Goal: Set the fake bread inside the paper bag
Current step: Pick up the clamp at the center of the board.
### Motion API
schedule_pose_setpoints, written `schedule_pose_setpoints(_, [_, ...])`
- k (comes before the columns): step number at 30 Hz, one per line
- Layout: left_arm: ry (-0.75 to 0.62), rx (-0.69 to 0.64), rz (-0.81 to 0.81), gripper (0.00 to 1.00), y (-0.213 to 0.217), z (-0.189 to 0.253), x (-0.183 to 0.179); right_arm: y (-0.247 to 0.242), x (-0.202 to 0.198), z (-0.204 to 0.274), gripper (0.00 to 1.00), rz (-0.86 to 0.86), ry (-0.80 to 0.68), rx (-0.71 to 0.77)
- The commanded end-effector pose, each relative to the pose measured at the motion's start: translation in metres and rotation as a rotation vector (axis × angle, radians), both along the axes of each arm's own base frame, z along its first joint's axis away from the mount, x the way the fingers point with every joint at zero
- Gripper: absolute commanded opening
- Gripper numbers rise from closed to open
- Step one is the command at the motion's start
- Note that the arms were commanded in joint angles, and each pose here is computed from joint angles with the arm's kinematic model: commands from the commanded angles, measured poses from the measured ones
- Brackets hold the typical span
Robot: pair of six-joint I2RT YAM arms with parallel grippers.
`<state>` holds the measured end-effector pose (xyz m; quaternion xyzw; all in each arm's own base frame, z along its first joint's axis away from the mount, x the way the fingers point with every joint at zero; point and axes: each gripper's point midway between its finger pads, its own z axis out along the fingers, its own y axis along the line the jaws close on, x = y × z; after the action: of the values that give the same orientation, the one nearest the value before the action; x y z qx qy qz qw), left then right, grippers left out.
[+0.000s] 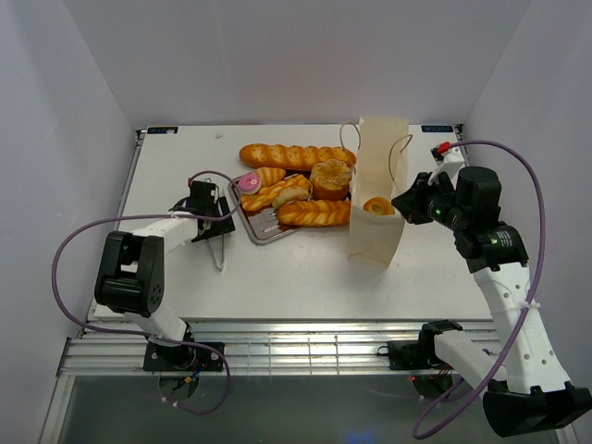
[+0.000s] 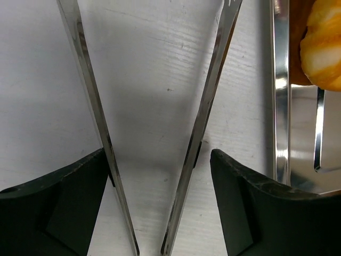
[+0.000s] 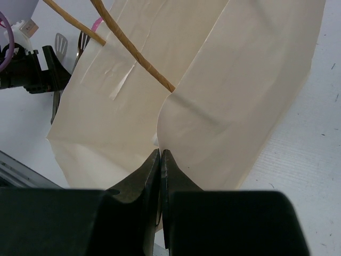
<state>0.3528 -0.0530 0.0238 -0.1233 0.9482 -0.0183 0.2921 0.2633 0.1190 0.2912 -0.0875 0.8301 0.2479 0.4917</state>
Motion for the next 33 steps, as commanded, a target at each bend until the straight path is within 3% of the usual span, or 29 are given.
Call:
schedule_pose_setpoints(1, [-0.028,0.055,0.014,0.86,0.004,0.003,0.009,-0.003,-0.006,-0.022,0.08,-0.008,0.073,-0.031])
schedule_pose_setpoints(11, [0.017,0.153,0.068,0.82,0.019,-0.019,0.012,-0.001,-0.005,-0.025,0.08,-0.001,0.080,-0.022])
schedule_pose_setpoints(15, [0.033,0.150,0.072,0.72,0.019,-0.025,0.010,-0.003,-0.005,-0.022,0.08,-0.009,0.075,-0.027])
schedule_pose_setpoints(18, [0.034,0.128,0.060,0.53,0.015,-0.025,0.007,-0.004,-0.006,-0.021,0.08,-0.010,0.075,-0.029])
schedule_pose_setpoints(19, [0.024,0.116,0.053,0.47,0.012,-0.020,0.008,-0.004,-0.006,-0.020,0.08,-0.010,0.073,-0.029])
schedule_pose_setpoints(21, [0.020,0.091,0.046,0.46,0.008,-0.011,0.007,-0.004,-0.006,-0.020,0.08,-0.012,0.073,-0.029])
schedule_pose_setpoints(27, [-0.126,-0.019,0.009,0.47,-0.008,0.063,0.011,-0.006,-0.007,-0.016,0.08,-0.019,0.070,-0.035])
schedule_pose_setpoints(33, [-0.246,-0.217,-0.102,0.47,-0.035,0.138,0.004,-0.007,-0.008,-0.014,0.08,-0.025,0.074,-0.038])
